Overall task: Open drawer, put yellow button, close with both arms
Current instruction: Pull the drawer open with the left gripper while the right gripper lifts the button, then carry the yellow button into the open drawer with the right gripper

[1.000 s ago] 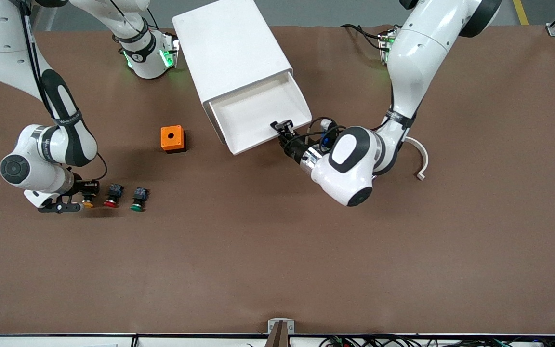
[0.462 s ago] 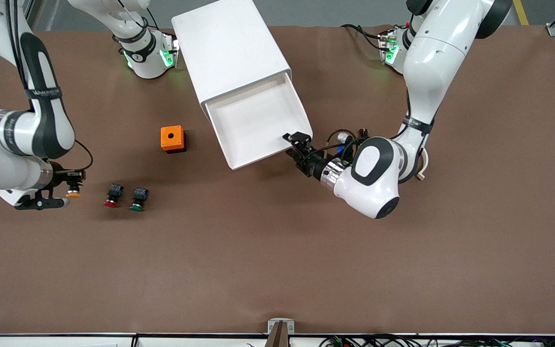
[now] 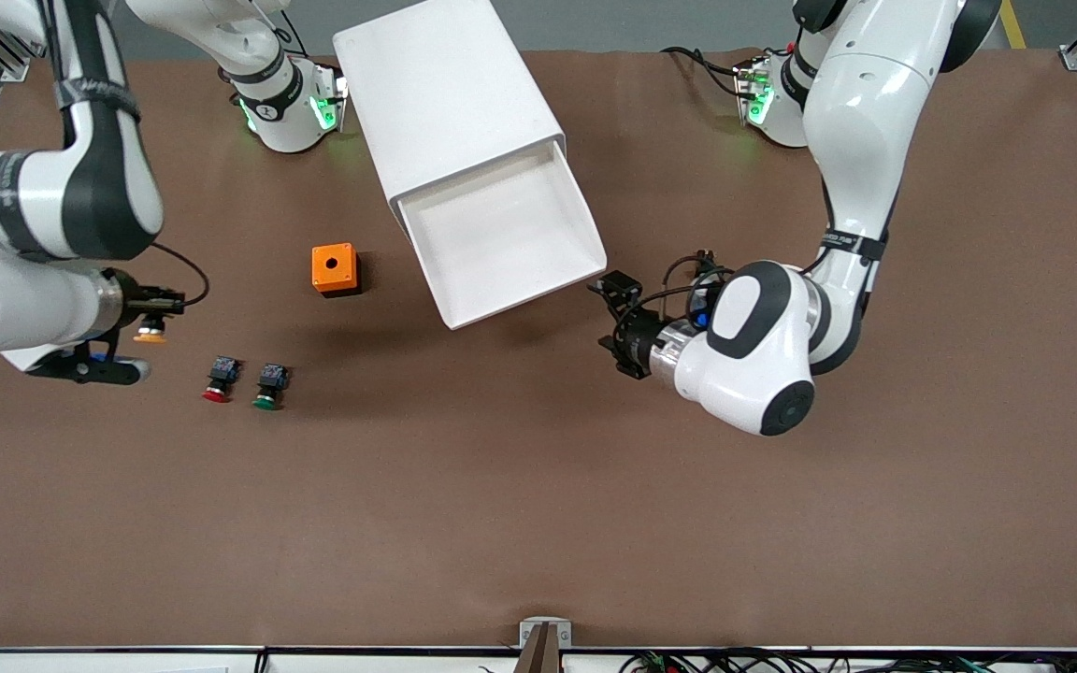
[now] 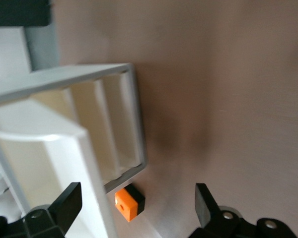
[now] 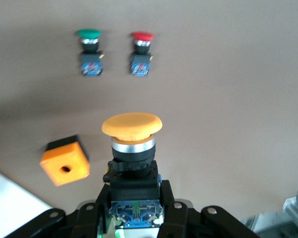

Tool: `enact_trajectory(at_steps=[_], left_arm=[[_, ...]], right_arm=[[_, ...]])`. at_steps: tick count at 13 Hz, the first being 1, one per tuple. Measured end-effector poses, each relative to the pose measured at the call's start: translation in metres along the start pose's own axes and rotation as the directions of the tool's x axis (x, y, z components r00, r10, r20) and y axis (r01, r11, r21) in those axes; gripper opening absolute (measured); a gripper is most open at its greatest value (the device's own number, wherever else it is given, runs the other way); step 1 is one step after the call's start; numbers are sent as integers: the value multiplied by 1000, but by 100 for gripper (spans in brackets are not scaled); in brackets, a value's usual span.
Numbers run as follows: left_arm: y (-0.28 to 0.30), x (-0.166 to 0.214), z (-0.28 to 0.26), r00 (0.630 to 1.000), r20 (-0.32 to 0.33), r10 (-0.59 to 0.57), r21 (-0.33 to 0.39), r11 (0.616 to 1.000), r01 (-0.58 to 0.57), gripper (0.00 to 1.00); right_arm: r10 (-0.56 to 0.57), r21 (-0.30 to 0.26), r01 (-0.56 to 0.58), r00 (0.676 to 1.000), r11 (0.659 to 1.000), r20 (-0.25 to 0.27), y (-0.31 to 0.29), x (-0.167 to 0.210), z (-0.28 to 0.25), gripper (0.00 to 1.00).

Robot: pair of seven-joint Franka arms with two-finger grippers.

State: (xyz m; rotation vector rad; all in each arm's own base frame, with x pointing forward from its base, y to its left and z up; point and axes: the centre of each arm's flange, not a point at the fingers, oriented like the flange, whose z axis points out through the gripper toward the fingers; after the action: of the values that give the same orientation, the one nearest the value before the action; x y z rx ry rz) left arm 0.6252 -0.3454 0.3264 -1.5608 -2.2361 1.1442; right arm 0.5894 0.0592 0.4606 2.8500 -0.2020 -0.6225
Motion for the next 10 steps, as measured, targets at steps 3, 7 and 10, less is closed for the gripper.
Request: enact_trajectory(at_steps=[3, 7, 10], left_arm=[[8, 31, -48, 979, -157, 131, -150, 976, -155, 100], [7, 54, -82, 851, -481, 214, -234, 903, -359, 100], [0, 66, -109, 642, -651, 405, -96, 795, -599, 100]], right_arm=[[135, -57, -135, 991, 989, 4, -81, -47, -27, 41], [370, 17, -370, 929, 929, -9, -196, -120, -50, 41], [555, 119, -546, 831, 829, -50, -266, -174, -66, 41]])
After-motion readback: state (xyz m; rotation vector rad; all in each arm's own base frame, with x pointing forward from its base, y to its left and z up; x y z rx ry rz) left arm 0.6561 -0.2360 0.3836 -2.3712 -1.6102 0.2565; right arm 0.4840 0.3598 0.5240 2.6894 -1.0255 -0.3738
